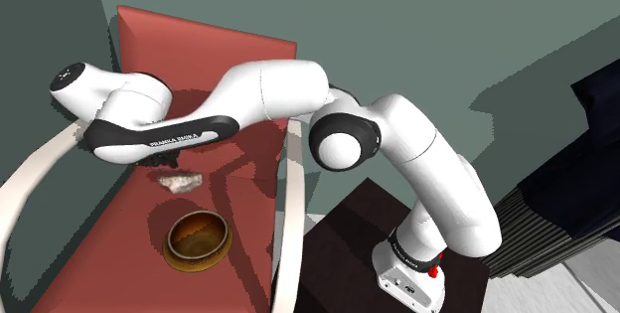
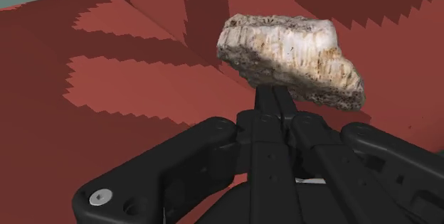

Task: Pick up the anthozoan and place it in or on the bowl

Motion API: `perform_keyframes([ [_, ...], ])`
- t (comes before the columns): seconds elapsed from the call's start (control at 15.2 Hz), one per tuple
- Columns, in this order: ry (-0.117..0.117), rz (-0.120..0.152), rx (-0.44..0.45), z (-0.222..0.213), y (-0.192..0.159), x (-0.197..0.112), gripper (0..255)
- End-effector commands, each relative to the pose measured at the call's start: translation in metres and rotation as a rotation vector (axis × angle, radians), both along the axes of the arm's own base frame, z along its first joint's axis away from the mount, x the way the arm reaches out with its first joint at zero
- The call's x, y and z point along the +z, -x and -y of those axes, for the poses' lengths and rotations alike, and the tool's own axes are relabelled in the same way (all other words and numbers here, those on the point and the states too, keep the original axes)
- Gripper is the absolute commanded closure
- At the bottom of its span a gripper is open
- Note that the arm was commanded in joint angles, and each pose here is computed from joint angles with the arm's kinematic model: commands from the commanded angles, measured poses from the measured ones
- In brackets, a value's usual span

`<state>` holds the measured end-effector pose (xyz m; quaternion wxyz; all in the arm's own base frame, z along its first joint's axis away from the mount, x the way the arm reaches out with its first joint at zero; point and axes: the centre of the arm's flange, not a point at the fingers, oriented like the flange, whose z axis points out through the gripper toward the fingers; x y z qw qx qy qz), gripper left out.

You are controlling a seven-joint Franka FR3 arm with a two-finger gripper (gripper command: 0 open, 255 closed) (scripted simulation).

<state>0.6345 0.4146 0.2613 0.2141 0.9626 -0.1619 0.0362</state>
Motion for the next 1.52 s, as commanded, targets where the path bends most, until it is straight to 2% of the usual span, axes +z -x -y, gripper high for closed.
perform_keyframes([
  [0.0, 0.0, 0.0, 0.0, 0.0, 0.0, 0.0, 255],
  [0.07, 0.0, 0.0, 0.0, 0.0, 0.0, 0.0, 0],
  [0.4, 0.078, -0.126, 0.718, -0.032, 0.012, -0.055, 0],
  [0.92, 0.078, -0.126, 0.718, -0.015, 0.004, -0.09, 0],
  [1.45, 0.078, -0.126, 0.718, -0.015, 0.004, -0.09, 0],
])
